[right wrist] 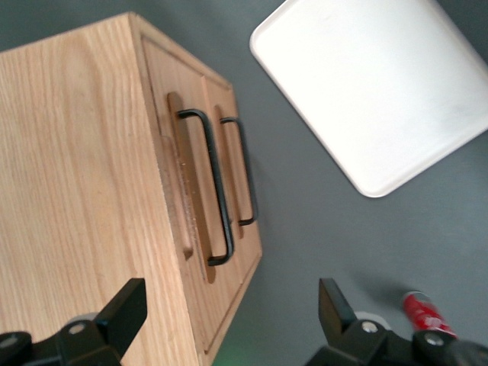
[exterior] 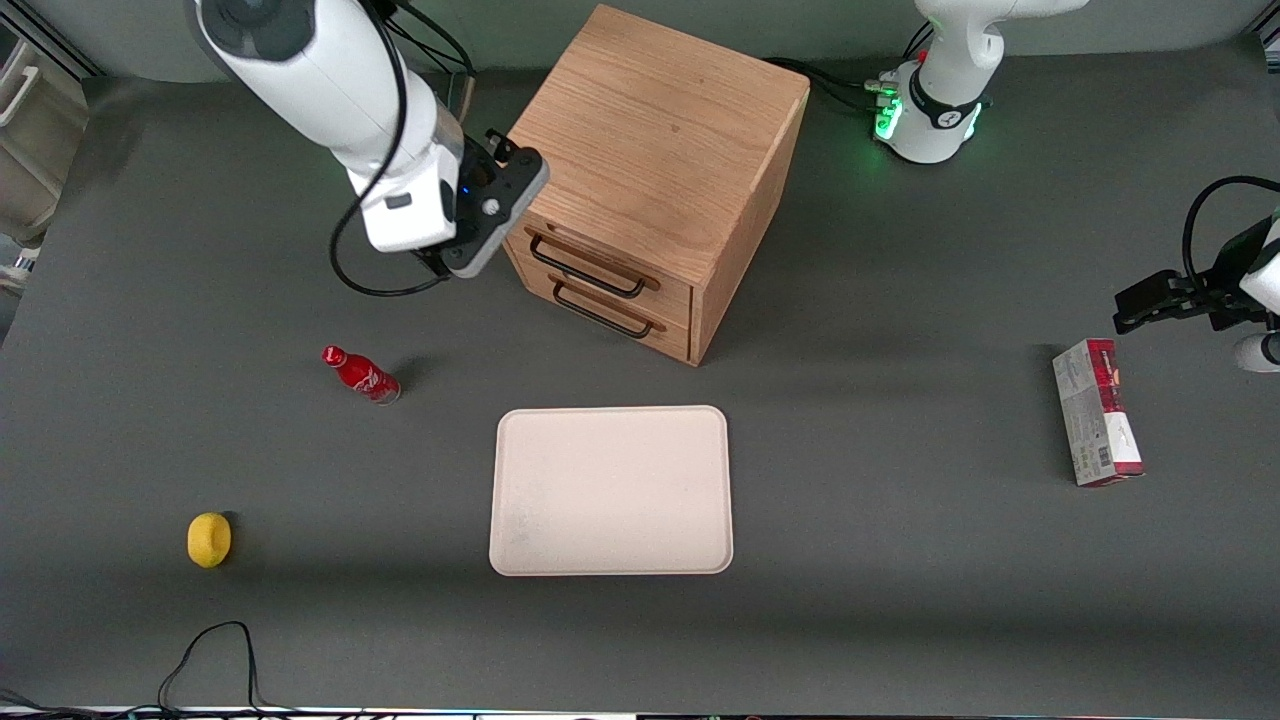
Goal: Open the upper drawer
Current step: 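Lower the right gripper and hook the upper drawer's black handle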
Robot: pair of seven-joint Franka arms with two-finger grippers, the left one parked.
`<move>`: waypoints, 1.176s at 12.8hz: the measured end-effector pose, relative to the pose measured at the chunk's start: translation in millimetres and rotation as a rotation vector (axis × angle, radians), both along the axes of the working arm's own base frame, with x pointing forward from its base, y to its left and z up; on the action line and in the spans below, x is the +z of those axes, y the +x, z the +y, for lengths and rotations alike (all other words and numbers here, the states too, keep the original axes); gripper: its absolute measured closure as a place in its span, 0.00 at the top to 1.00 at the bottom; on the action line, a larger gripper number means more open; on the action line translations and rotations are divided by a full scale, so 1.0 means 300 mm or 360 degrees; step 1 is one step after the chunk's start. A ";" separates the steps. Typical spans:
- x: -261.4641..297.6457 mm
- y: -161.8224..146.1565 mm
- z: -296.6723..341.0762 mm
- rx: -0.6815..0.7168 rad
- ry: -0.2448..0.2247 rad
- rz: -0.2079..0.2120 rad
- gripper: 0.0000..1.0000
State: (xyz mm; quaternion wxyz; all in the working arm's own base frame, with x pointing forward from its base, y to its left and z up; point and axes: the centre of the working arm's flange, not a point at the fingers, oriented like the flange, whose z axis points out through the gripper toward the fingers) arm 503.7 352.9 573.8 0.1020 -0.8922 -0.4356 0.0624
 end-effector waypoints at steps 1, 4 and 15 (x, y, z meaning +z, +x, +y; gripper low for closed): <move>-0.056 0.005 0.019 0.0023 -0.0003 0.0059 1.00; -0.222 0.037 0.050 0.0046 -0.0007 0.0190 1.00; -0.507 0.019 0.117 0.0016 0.0053 0.0132 1.00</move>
